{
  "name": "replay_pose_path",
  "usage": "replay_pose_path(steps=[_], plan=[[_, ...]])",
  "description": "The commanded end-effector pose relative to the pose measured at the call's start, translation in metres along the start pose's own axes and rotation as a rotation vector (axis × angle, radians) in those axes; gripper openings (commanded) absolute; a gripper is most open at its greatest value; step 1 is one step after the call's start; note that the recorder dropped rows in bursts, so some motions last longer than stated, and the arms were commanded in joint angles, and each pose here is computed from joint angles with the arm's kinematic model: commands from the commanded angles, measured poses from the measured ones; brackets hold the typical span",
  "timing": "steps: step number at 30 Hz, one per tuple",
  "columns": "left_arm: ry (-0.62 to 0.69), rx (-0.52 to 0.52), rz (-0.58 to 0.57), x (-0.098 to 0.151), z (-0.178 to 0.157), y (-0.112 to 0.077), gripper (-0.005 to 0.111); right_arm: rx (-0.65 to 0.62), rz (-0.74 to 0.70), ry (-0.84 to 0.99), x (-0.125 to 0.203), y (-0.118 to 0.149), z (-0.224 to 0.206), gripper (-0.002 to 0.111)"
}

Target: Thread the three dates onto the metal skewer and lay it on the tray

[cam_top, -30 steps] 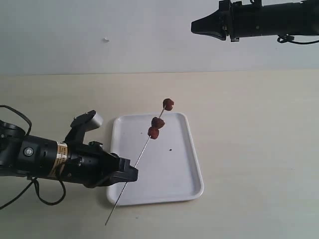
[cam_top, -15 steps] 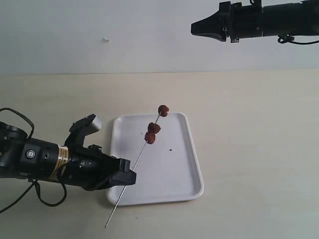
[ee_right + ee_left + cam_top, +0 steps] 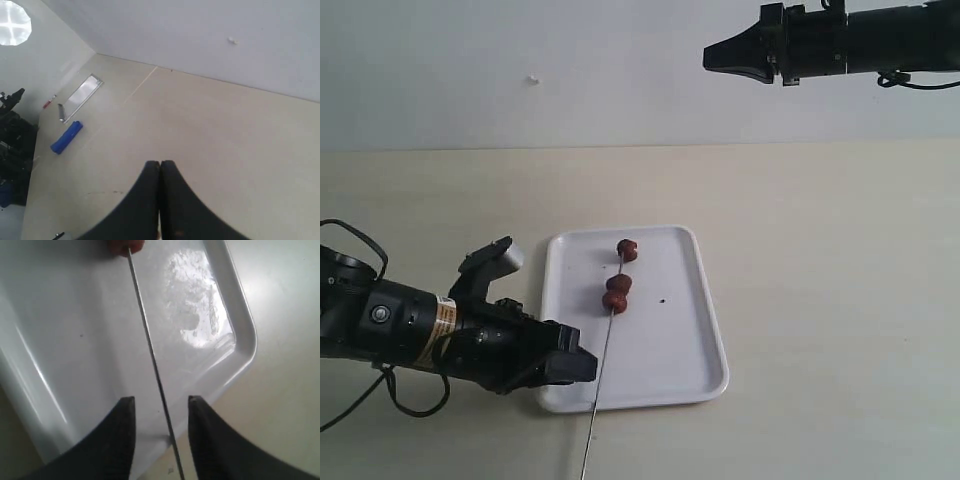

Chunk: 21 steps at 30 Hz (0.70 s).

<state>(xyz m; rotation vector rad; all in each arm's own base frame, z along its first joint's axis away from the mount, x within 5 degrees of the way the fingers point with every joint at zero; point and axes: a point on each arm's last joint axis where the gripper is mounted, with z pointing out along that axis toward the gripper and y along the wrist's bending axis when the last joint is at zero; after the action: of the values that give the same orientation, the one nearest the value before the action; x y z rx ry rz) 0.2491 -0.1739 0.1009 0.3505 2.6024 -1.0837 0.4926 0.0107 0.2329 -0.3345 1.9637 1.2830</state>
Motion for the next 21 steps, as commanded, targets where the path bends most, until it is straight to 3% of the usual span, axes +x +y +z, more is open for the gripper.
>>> replay_pose_path(steps=[1,7,9,11,12,17,21], plan=[[-0.037,-0.010,0.072,-0.006,-0.007,0.000,0.045,-0.013,-0.024,0.001,-0.004,0.005,-0.002,0.000],[-0.194,-0.030,0.148,-0.031,-0.047,0.001,0.042,-0.018,-0.027,0.008,-0.003,0.006,-0.002,0.000],[-0.251,-0.047,0.180,-0.035,-0.064,0.000,0.029,-0.013,-0.039,0.015,-0.004,0.009,-0.003,0.000],[-0.310,-0.062,0.215,-0.036,-0.081,-0.002,0.006,0.003,-0.073,0.052,-0.005,0.016,-0.003,0.000],[-0.339,-0.068,0.239,-0.036,-0.089,-0.004,0.001,0.010,-0.086,0.074,-0.004,0.019,-0.002,0.000],[-0.535,-0.109,0.313,-0.020,-0.126,-0.018,0.000,0.016,-0.156,0.138,-0.003,0.062,0.003,0.000],[-0.663,-0.178,0.392,0.009,-0.149,-0.027,0.000,0.115,-0.145,0.140,-0.001,0.096,0.003,0.000]])
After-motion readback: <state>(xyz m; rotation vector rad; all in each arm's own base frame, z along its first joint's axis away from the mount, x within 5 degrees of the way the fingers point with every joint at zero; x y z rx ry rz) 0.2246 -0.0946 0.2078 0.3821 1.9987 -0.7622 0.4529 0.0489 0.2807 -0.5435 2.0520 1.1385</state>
